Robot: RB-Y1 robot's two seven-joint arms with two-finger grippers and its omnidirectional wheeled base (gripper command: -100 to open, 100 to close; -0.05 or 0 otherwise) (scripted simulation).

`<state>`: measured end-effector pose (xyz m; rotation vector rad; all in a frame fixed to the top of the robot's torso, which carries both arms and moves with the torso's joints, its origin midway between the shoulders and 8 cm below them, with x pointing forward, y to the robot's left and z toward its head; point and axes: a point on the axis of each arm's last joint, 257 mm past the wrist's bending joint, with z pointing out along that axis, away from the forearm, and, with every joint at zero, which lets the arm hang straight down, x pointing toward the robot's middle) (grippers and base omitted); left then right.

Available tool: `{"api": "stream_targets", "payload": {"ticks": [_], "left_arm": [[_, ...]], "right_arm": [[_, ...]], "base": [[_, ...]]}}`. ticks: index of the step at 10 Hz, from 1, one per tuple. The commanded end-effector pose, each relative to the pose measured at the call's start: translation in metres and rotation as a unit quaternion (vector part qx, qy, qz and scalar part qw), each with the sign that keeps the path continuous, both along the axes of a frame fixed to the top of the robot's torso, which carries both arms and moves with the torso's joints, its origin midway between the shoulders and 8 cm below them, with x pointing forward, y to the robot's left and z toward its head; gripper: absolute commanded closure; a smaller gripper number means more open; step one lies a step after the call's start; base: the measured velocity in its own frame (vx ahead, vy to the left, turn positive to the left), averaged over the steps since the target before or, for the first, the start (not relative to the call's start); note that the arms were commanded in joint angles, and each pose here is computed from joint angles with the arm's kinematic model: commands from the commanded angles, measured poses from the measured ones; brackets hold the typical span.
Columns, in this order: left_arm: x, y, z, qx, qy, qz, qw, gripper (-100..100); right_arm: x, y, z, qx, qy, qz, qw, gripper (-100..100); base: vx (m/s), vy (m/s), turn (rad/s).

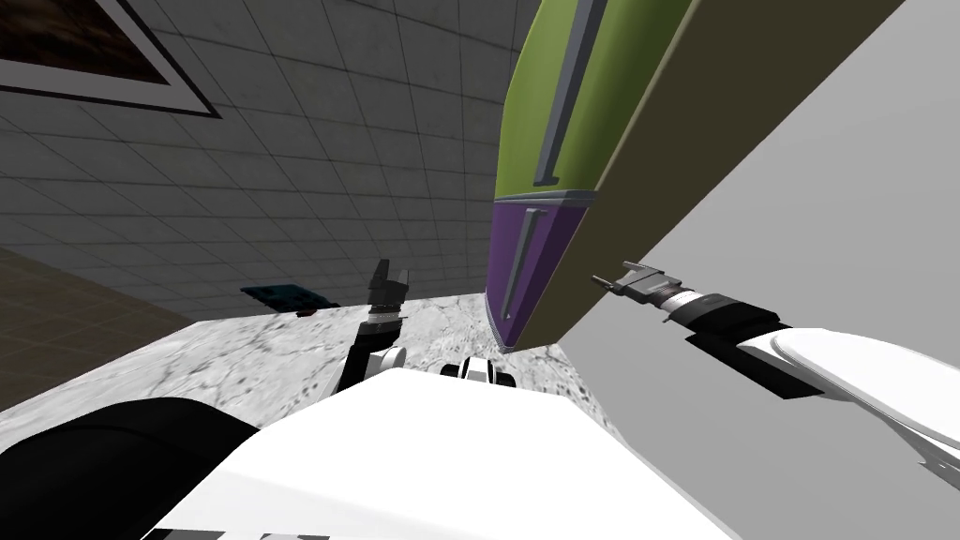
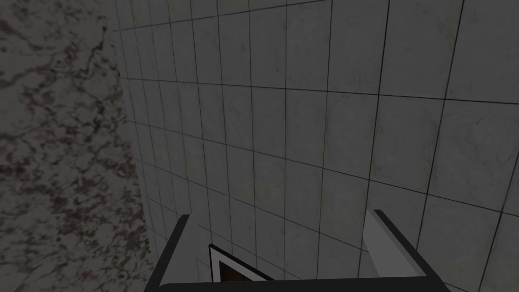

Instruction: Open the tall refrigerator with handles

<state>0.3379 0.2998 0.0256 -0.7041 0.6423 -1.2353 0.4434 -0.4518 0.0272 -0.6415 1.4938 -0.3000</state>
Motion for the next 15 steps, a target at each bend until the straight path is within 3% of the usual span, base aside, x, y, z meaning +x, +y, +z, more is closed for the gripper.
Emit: {"api": "stream_targets", "payload": {"ticks": [1,2,3,6,7,8,10,11,13,14,15], "left_arm": [[0.0,0.0,0.0,0.0,0.0,0.0,1.0,0],[0.0,0.0,0.0,0.0,0.0,0.0,1.0,0],[0.0,0.0,0.0,0.0,0.0,0.0,1.0,0],[0.0,0.0,0.0,0.0,0.0,0.0,1.0,0],[0.0,0.0,0.0,0.0,0.0,0.0,1.0,0],[0.0,0.0,0.0,0.0,0.0,0.0,1.0,0],[0.0,0.0,0.0,0.0,0.0,0.0,1.0,0],[0.0,0.0,0.0,0.0,0.0,0.0,1.0,0],[0.0,0.0,0.0,0.0,0.0,0.0,1.0,0],[0.0,0.0,0.0,0.0,0.0,0.0,1.0,0],[0.0,0.0,0.0,0.0,0.0,0.0,1.0,0]], "right_arm": [[0.01,-0.006,0.028,-0.056,-0.011,-0.004,0.9983,-100],[0.012,-0.002,0.03,-0.066,-0.01,0.002,0.9978,-100],[0.016,-0.008,0.047,-0.093,-0.02,-0.004,0.9955,-100],[0.024,-0.002,0.069,-0.137,-0.027,0.001,0.9902,-100],[0.028,-0.002,0.088,-0.165,-0.037,-0.001,0.9857,-100],[0.029,0.0,0.089,-0.169,-0.036,0.002,0.9849,-100],[0.037,0.003,0.125,-0.22,-0.056,-0.002,0.974,-100],[0.039,0.01,0.127,-0.228,-0.056,0.003,0.972,-100],[0.045,0.017,0.16,-0.272,-0.075,0.001,0.9594,-100],[0.047,0.023,0.162,-0.279,-0.075,0.006,0.9572,-100],[0.05,0.028,0.178,-0.299,-0.085,0.005,0.9506,-100]], "base": [[0.01,0.027,0.104],[0.007,0.021,0.05],[0.004,0.022,0.079],[0.002,0.023,0.069],[-0.001,0.025,0.099],[-0.001,0.02,0.057],[-0.001,0.026,0.131],[-0.001,0.025,0.037],[-0.012,0.035,0.094],[-0.018,0.023,0.051],[-0.013,0.018,0.064]]}}
